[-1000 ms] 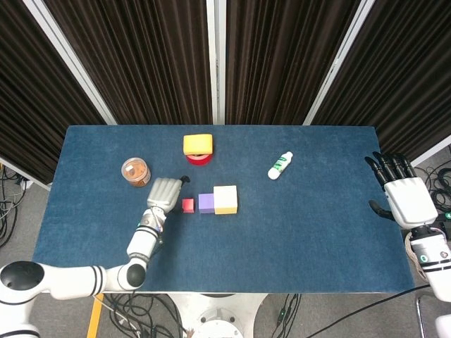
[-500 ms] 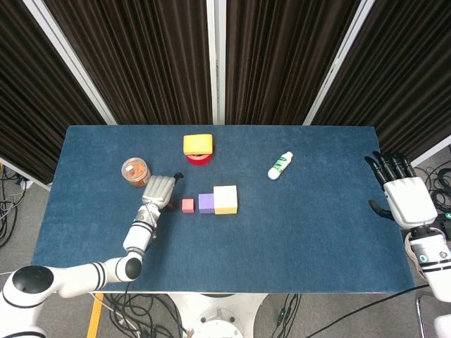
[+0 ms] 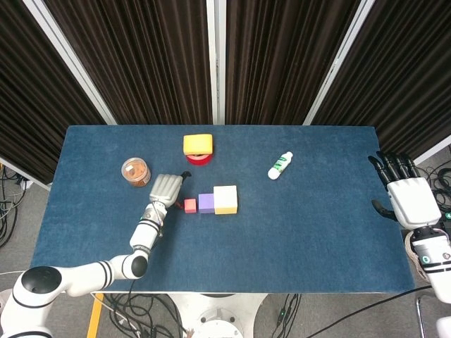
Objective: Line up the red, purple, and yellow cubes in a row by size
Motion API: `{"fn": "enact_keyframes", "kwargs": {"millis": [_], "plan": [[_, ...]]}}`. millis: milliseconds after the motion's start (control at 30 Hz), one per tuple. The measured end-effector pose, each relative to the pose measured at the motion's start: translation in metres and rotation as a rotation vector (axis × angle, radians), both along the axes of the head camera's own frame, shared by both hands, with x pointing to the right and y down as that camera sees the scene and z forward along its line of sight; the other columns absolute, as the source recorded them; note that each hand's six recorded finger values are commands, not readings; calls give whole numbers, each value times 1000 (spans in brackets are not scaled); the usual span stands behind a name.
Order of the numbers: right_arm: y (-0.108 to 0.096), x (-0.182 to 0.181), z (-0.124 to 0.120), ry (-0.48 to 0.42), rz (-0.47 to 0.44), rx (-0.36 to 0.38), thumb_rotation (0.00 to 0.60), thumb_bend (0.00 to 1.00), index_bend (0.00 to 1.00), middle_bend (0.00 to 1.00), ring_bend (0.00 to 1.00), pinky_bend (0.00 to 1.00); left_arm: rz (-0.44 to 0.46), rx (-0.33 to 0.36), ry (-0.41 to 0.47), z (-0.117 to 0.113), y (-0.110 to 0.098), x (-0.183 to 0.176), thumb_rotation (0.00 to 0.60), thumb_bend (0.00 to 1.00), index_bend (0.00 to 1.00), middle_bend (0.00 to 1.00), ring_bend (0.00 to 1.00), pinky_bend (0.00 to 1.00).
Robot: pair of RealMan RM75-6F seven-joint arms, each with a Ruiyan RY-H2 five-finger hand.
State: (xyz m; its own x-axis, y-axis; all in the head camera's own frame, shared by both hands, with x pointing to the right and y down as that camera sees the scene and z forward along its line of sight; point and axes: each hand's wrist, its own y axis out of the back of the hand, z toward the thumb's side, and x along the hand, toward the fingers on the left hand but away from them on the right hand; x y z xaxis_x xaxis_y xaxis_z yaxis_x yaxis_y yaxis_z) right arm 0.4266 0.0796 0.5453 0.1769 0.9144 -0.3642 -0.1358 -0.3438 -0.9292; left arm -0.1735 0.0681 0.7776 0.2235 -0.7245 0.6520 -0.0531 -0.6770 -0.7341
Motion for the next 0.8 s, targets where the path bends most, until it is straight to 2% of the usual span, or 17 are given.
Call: {"fn": "enact_keyframes", "kwargs": {"millis": [800], "plan": [[1,5,0,7,15,-3,600,166,0,34,0,0,7,-11,38,2,-1,15,600,118,262,810,905,952]]}}
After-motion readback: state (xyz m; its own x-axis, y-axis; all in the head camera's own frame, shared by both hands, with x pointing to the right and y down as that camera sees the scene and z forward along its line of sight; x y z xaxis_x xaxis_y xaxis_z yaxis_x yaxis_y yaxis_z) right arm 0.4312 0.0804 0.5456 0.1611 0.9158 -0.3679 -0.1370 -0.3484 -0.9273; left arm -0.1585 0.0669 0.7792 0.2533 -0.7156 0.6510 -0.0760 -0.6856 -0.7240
